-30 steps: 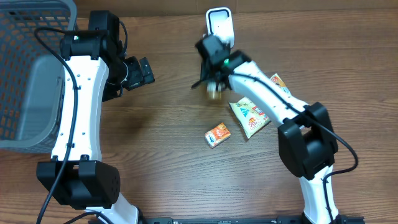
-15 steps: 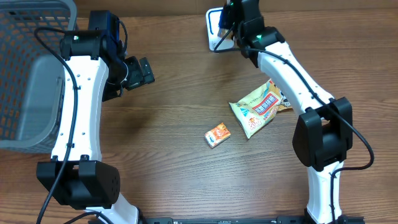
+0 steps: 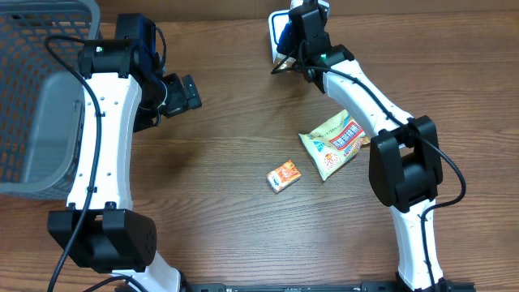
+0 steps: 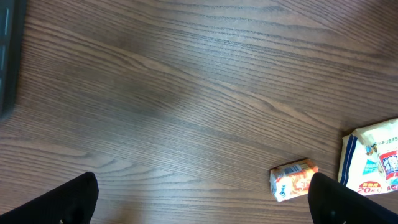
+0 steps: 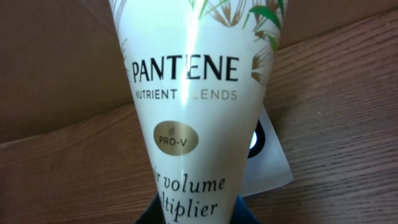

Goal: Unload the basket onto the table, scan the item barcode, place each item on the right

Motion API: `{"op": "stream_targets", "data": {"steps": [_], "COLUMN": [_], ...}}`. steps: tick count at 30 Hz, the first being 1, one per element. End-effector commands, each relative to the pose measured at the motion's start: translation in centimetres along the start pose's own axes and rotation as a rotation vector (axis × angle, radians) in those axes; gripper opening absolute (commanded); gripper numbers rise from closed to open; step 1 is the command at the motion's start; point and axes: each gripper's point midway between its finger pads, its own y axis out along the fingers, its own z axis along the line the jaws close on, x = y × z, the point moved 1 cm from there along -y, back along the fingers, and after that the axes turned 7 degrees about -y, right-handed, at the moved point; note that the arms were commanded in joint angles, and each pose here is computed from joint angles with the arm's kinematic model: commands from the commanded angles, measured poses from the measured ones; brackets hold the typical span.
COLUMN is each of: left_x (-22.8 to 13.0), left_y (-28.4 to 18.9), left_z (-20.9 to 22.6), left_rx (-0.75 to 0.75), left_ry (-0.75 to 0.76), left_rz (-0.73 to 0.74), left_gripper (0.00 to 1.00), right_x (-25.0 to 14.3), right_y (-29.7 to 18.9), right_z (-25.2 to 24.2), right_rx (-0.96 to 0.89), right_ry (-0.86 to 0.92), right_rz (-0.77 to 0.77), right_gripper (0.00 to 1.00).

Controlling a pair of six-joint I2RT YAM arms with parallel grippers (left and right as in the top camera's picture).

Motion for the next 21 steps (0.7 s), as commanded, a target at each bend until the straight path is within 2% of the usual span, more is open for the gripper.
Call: {"op": "stream_targets", "data": {"steps": [1, 5, 8, 13, 17, 19, 21], "left_x": [0.0, 0.0, 0.0, 0.0, 0.0, 0.0, 0.0], "left_y": [0.5, 0.5, 0.5, 0.5, 0.5, 0.5, 0.5], "left_z": [0.2, 0.2, 0.2, 0.2, 0.2, 0.2, 0.2], "left_rx": [0.013, 0.013, 0.013, 0.013, 0.013, 0.013, 0.013], "left_ry": [0.022, 0.022, 0.022, 0.022, 0.022, 0.022, 0.022], "left_rz": [0.011, 0.011, 0.011, 0.011, 0.011, 0.011, 0.011], "left_gripper": [1.0, 1.0, 1.0, 1.0, 1.0, 1.0, 1.0], "right_x": [5.8, 10.0, 13.3, 16.9, 16.1, 14.0, 11.9], "right_y": [-3.9, -7.6, -11.0, -17.2, -22.1, -24.7, -26.7], "right_z": [0.9, -1.0, -4.9, -16.2, -27.4, -33.5, -37.6], "right_rx": [0.037, 0.025, -0.025, -0.239, -0.484, -0.618, -0.712], "right_ry": [0.041, 0.096, 0.198, 0.33, 0.461, 0.584, 0.685], "right_rz": [-0.12, -0.183, -0.219, -0.246, -0.197, -0.14, -0.091], "right_gripper": [0.04, 0.04, 0.04, 0.04, 0.04, 0.04, 0.04]}}
